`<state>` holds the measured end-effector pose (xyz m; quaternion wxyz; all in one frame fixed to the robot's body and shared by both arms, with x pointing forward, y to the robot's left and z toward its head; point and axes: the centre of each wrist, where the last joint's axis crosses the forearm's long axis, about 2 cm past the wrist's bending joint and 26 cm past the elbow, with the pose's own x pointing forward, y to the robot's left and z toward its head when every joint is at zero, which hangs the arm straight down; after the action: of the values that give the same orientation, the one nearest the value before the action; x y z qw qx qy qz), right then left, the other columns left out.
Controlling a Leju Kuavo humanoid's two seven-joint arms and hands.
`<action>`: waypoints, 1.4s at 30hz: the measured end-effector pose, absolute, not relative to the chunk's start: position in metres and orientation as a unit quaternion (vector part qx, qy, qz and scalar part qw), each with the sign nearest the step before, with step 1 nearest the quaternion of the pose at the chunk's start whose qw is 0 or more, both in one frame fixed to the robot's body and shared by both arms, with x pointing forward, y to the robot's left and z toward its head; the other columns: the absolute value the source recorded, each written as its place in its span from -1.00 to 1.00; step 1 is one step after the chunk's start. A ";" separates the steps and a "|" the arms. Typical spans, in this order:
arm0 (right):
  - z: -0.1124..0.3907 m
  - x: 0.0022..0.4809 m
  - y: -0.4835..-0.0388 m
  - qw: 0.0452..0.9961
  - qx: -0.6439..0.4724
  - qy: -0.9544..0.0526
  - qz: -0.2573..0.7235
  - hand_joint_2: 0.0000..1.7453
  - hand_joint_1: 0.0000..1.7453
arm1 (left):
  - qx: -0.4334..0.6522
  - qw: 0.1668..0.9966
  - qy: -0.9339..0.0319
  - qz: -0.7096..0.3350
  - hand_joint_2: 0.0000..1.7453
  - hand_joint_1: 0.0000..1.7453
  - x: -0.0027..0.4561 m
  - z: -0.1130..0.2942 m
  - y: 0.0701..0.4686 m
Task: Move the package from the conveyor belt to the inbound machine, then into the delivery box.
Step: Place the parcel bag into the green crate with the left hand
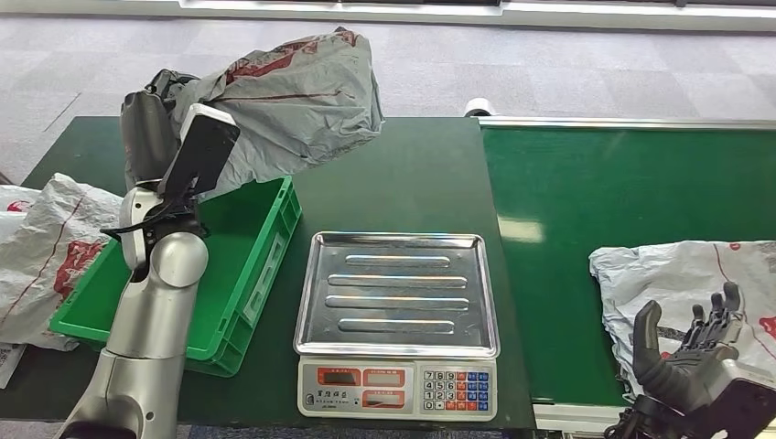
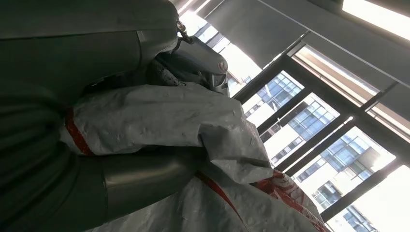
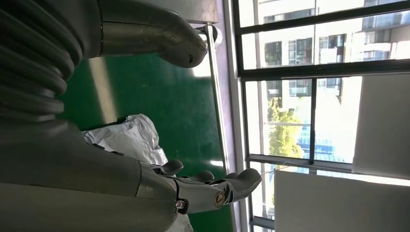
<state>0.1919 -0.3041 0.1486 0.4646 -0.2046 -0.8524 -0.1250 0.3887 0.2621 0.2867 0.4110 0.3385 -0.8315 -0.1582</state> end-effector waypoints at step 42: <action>0.149 0.189 -0.299 0.493 -0.206 -0.836 -0.121 1.00 -1.00 | 0.572 0.466 -0.674 -0.042 1.00 -1.00 0.370 0.255 0.381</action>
<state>0.1889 -0.2985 0.1492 0.4933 -0.2062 -0.8364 -0.1208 0.3698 0.3809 0.2555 0.4664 0.5719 -0.6735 -0.0423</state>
